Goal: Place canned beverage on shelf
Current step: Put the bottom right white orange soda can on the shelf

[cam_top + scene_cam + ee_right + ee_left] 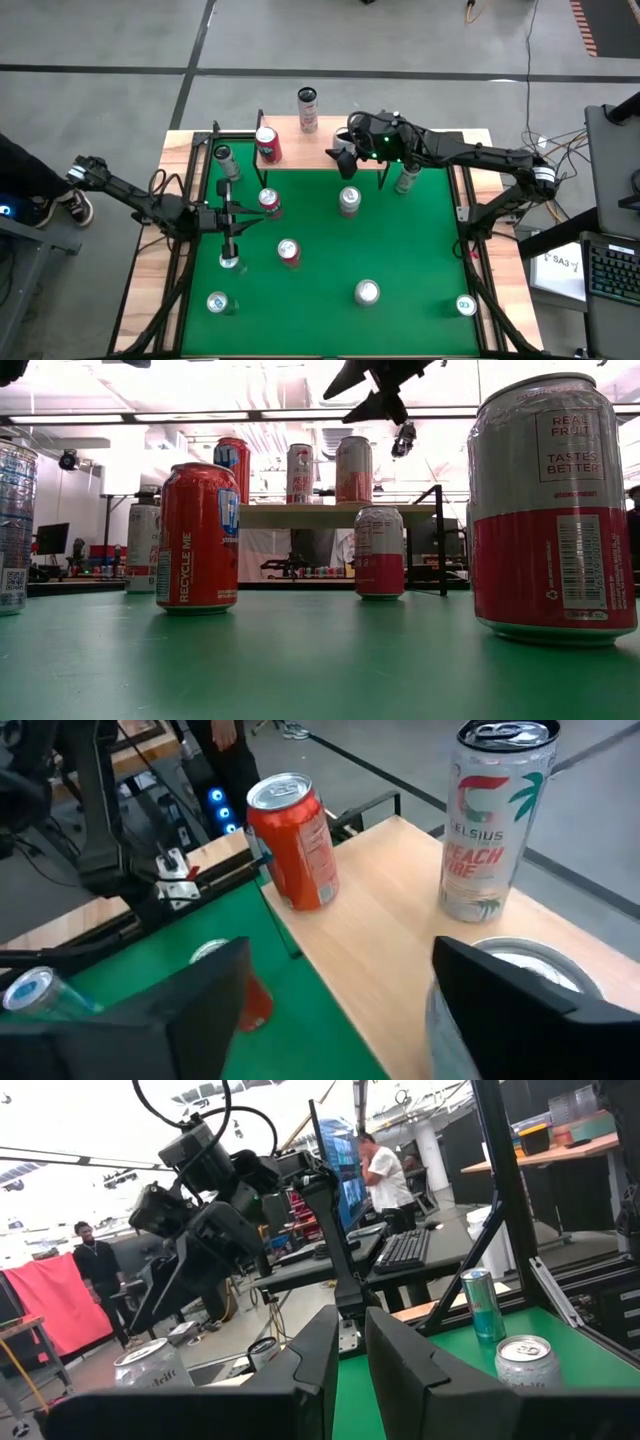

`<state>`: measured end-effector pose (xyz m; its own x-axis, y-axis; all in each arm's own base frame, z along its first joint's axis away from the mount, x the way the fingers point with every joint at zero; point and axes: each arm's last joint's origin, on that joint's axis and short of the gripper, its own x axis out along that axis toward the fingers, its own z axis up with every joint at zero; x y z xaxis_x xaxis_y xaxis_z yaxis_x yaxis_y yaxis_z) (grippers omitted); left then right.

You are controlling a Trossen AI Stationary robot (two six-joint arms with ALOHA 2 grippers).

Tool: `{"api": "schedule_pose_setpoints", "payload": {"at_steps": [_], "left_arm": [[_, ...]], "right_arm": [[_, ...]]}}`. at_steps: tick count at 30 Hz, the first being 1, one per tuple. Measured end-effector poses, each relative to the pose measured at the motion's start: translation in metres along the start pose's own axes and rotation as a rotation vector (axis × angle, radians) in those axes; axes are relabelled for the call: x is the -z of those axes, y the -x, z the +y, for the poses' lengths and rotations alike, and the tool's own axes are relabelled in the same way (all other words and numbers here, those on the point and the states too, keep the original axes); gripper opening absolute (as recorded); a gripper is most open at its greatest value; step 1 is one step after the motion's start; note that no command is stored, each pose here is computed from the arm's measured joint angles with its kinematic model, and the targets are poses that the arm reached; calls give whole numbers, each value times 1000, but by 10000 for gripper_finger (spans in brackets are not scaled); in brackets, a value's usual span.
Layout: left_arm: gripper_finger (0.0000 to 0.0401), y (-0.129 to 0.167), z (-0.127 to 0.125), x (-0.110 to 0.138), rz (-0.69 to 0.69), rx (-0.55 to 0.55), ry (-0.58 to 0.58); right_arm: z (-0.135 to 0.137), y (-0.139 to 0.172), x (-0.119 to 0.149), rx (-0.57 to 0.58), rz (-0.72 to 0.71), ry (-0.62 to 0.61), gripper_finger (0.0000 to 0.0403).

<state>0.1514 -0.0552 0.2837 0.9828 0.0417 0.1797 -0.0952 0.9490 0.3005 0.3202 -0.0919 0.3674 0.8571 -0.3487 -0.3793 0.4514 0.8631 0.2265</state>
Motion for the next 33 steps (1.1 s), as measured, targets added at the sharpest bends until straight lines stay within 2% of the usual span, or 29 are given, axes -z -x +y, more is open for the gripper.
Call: {"api": "schedule_pose_setpoints", "payload": {"at_steps": [8,13,15,33], "left_arm": [[38,0,0,0,0,0,-9],[38,0,0,0,0,0,-9],[38,0,0,0,0,0,-8],[38,0,0,0,1,0,-12]], "right_arm": [[-1,0,-1,34,-10,21,109],[-1,0,0,35,-5,65,24],[-1,-1,0,35,-5,67,14],[-2,-1,0,79,-12,68,12]]}}
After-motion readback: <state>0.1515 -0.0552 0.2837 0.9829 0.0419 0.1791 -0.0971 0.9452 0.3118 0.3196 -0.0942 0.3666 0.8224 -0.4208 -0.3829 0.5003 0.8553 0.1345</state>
